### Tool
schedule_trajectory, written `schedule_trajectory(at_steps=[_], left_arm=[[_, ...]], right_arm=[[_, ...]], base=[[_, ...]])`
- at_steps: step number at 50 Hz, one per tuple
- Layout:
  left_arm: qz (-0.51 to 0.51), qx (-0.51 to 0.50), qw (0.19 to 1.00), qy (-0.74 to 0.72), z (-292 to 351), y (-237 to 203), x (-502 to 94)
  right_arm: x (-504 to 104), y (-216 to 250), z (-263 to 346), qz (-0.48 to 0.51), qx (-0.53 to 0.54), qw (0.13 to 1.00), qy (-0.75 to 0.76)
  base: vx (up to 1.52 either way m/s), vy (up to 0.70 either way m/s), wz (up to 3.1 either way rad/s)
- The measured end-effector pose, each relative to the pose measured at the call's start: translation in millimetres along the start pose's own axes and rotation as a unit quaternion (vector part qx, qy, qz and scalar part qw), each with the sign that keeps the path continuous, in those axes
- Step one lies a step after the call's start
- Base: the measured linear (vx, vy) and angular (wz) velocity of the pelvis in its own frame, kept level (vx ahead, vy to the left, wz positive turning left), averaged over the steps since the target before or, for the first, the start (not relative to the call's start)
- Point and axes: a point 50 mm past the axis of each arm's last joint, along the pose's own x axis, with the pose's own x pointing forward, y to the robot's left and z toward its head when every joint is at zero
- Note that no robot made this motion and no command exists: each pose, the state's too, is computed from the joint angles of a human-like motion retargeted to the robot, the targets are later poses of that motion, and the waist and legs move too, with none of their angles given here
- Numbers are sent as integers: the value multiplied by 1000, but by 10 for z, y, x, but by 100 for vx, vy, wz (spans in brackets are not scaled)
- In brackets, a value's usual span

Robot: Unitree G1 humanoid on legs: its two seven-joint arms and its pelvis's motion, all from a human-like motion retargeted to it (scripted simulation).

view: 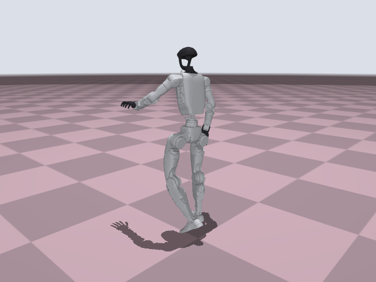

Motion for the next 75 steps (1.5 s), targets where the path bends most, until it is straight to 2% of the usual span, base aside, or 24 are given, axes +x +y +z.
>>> schedule_trajectory(at_steps=[10, 17, 21, 25, 30, 35, 40, 45, 59, 66, 70, 75], left_arm=[[227, 5, 974, -16, -265, 1299, 296], [378, 15, 925, 26, -494, 2132, 279], [440, 4, 897, 40, -525, 2448, 251], [456, -4, 889, 34, -470, 2553, 280], [388, -16, 921, 16, -285, 2236, 470], [188, 4, 982, 3, -44, 1243, 657], [-44, 90, 995, 8, -36, 157, 360], [-156, 113, 981, 10, -78, -429, -88], [-168, 82, 982, -27, 143, -632, -285], [-146, 14, 989, -32, 298, -659, -417], [-99, -16, 993, -63, 370, -477, -368], [22, -50, 996, -73, 308, 87, -82]], right_arm=[[212, -345, 401, -37, -29, 998, -28], [291, -711, 960, -83, 37, 991, -102], [272, -747, 1134, -78, 42, 987, -137], [253, -618, 1150, -49, 16, 987, -151], [225, -333, 926, -13, -21, 992, -121], [125, -23, 578, 24, -20, 996, -84], [21, 171, 378, 55, -20, 996, -71], [-36, 232, 251, 56, -23, 996, -67], [-111, 268, -142, 61, -35, 997, 11], [-26, 47, -119, 4, -10, 1000, 25], [30, -95, 1, -29, 21, 999, 11], [159, -332, 309, -57, 21, 998, -27]], base=[[44, -4, -51], [42, 7, -24], [45, 13, -23], [49, 19, -34], [50, 23, -10], [48, 25, 29], [41, 18, 1], [37, 13, -15], [45, 4, 40], [60, -6, 27], [53, -9, 6], [46, -3, -4]])
